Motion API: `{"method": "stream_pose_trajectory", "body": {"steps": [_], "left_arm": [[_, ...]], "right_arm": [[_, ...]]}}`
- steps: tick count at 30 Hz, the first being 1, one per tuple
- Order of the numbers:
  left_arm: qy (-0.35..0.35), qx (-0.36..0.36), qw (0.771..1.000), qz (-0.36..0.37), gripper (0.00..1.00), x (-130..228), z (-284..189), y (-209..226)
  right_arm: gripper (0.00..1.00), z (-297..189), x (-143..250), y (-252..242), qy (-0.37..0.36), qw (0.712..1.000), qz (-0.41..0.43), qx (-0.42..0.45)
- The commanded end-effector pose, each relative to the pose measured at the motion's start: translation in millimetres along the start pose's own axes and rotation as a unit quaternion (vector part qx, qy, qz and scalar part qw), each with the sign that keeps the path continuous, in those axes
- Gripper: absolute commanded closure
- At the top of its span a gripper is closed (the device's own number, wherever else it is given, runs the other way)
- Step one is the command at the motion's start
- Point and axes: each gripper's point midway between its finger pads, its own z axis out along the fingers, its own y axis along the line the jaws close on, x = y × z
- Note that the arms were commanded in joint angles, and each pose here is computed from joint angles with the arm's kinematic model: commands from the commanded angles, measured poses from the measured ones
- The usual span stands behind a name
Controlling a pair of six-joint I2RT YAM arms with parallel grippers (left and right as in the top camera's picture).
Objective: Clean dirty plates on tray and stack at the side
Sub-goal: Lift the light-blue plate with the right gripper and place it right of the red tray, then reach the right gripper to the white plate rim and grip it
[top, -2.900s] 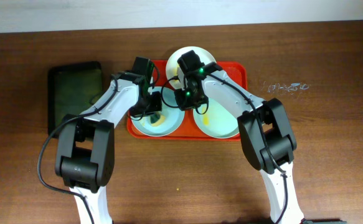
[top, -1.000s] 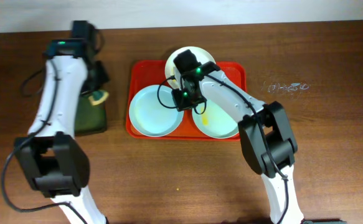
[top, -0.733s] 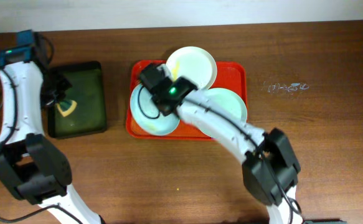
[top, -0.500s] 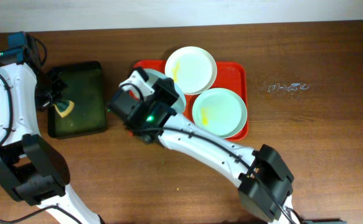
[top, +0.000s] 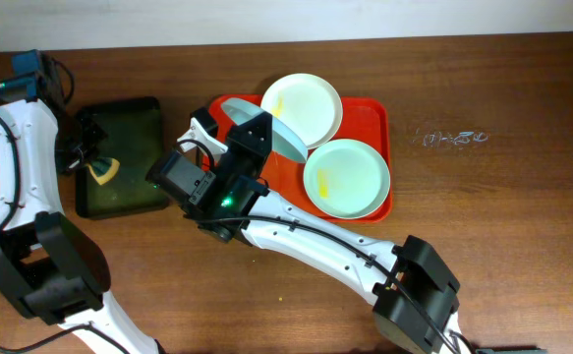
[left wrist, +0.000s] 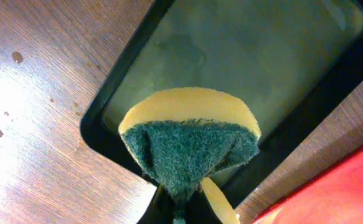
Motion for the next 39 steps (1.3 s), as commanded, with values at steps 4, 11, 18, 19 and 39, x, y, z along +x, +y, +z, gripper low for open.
{"method": "stream_pose_trajectory", "body": {"steps": [4, 11, 18, 19, 39], "left_arm": [[-0.001, 0.007, 1.000, -0.007, 1.00, 0, -3, -1], [0.002, 0.006, 1.000, -0.007, 1.00, 2, 5, -1], [0.015, 0.014, 1.000, -0.006, 1.00, 8, 9, -4], [0.015, 0.014, 1.000, -0.006, 1.00, 8, 9, -3], [0.024, 0.019, 1.000, -0.006, 1.00, 15, 33, -5]], "right_arm": [[0.96, 22, 11, 50, 0.012, 0.970, 0.142, -0.195], [0.96, 47, 55, -64, 0.063, 0.969, 0.235, -0.035], [0.96, 82, 72, 8, 0.098, 0.840, 0.334, -0.416], [0.96, 89, 81, 17, 0.118, 0.811, 0.350, -0.453], [0.91, 276, 410, 72, 0.396, 0.544, 0.610, -0.418]]}}
